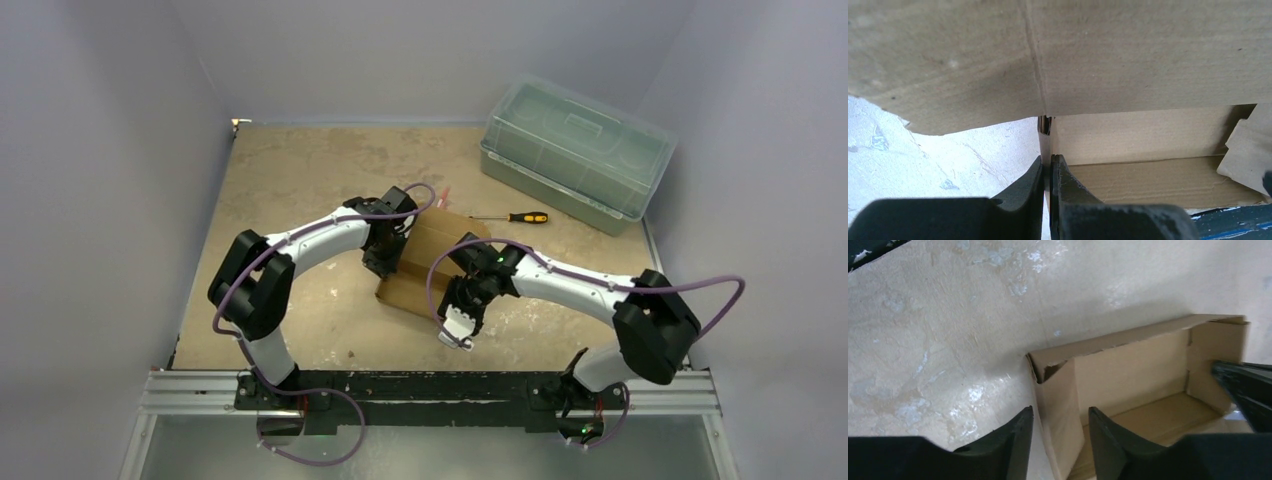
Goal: Fold the paper box
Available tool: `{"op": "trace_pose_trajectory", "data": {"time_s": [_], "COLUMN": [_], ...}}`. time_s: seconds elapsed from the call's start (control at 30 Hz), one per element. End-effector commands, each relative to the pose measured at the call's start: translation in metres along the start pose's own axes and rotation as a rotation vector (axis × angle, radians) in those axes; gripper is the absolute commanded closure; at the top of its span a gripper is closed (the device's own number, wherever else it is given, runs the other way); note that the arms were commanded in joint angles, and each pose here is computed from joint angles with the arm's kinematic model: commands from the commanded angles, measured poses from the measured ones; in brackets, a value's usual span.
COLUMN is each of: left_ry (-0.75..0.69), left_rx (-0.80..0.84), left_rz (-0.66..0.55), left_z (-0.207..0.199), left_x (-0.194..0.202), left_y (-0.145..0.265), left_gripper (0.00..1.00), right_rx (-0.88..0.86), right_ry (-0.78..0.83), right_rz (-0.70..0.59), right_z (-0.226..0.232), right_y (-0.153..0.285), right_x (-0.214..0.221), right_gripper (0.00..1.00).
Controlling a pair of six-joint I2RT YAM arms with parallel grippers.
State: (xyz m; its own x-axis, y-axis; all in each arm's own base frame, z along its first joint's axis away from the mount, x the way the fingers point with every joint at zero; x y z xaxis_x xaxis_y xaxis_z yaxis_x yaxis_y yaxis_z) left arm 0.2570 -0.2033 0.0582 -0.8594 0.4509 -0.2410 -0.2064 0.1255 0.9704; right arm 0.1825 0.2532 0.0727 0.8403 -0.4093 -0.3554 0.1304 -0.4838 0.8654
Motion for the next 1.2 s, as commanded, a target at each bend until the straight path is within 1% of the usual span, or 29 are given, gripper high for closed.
{"op": "trace_pose_trajectory", "data": {"time_s": [0.0,0.23,0.27,0.3,0.33,0.37,0.6,0.63,0.7,0.77,1.0,1.17], "left_ry": [-0.022,-0.025,-0.026,-0.026,-0.026,-0.026,-0.021,-0.021,-0.023,-0.025,-0.026,-0.022], "left_rx": [0.013,0.013,0.013,0.014,0.016,0.016,0.018,0.019,0.02,0.019,0.013,0.013], "left_rz": [-0.022,-0.022,-0.022,-0.021,-0.022,-0.024,-0.035,-0.038,-0.037,-0.033,-0.014,-0.004], "left_z": [-0.001,-0.001,-0.001,-0.001,-0.001,-0.001,-0.002,-0.002,-0.002,-0.002,-0.001,-0.001], "left_x": [-0.011,-0.011,-0.011,-0.011,-0.011,-0.012,-0.015,-0.016,-0.016,-0.016,-0.011,-0.008], "left_y": [0.006,0.006,0.006,0.006,0.006,0.006,0.009,0.009,0.009,0.008,0.003,0.001], "left_gripper": [1.0,1.0,1.0,1.0,1.0,1.0,0.99,0.99,0.98,0.97,0.86,0.79], "right_rx": [-0.039,-0.091,-0.095,-0.1,-0.102,-0.106,-0.145,-0.15,-0.143,-0.124,-0.111,-0.108], "right_ry": [0.033,0.011,0.008,0.006,0.005,0.003,-0.016,-0.023,-0.036,-0.042,-0.065,-0.079], "right_rz": [0.085,0.139,0.144,0.149,0.15,0.149,0.116,0.112,0.108,0.102,0.089,0.087], "right_z": [-0.002,0.009,0.01,0.011,0.011,0.011,0.017,0.017,0.016,0.013,0.008,0.008], "right_y": [-0.008,-0.021,-0.022,-0.022,-0.023,-0.023,-0.023,-0.024,-0.024,-0.023,-0.021,-0.022], "right_x": [0.012,0.024,0.025,0.026,0.026,0.025,0.016,0.015,0.014,0.012,0.009,0.009], "right_gripper": [0.57,0.75,0.8,0.88,0.93,1.0,0.99,0.93,0.84,0.8,0.81,0.86]}}
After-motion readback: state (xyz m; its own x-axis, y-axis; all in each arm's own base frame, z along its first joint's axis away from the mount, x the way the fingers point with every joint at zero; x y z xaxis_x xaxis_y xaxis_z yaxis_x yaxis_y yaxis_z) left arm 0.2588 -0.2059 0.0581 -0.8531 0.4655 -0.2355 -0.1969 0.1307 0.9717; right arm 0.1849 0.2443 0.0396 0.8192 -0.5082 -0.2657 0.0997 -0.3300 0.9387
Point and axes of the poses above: each gripper's point midway between its finger pads, its own y axis back along the fingers, its own z axis along the line the jaws close on, x = y × z, the point moved 1 cm from there along y, back along the fingers, and after that the axes turned 6 degrees about -y, right-handed, at the moved point
